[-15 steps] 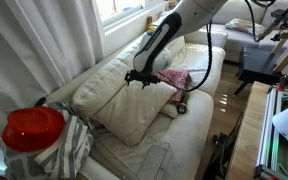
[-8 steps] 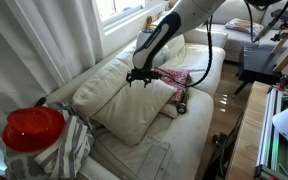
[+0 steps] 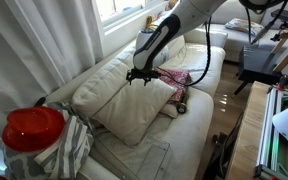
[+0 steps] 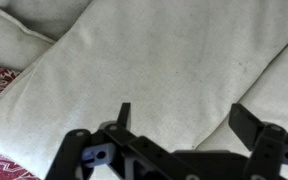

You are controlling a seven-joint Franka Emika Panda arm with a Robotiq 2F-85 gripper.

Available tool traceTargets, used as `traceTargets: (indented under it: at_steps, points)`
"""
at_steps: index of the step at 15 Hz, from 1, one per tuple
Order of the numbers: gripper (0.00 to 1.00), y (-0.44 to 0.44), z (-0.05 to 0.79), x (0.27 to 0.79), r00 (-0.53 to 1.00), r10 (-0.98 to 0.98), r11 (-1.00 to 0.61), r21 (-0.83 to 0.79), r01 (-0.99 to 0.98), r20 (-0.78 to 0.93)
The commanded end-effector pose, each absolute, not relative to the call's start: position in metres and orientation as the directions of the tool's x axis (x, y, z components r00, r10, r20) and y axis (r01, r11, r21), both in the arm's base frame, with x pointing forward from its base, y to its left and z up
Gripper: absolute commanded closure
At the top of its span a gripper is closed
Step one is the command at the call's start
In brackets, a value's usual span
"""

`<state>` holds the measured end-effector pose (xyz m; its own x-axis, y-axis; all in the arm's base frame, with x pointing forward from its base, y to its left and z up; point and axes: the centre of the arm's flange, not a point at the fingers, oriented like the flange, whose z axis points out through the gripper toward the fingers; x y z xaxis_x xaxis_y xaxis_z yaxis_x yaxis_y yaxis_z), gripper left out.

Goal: Pick up the white pillow from the red patterned blanket and put it on the left side of the couch

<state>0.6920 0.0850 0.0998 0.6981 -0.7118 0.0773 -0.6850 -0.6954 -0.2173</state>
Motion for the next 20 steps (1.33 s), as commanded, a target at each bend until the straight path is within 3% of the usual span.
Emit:
traceTargets:
  at_steps: [1, 15, 16, 20]
  points:
    - [0.0, 0.096, 0.049, 0.712, 0.654, -0.74, -0.67, -0.257, -0.697, 0.156]
    - [0.0, 0.115, -0.059, 0.75, 0.617, -0.704, -0.706, -0.248, -0.664, 0.353]
    - [0.23, 0.115, -0.063, 0.751, 0.616, -0.701, -0.707, -0.238, -0.666, 0.36]
    - [0.51, 0.113, -0.074, 0.75, 0.613, -0.711, -0.694, -0.207, -0.689, 0.344]
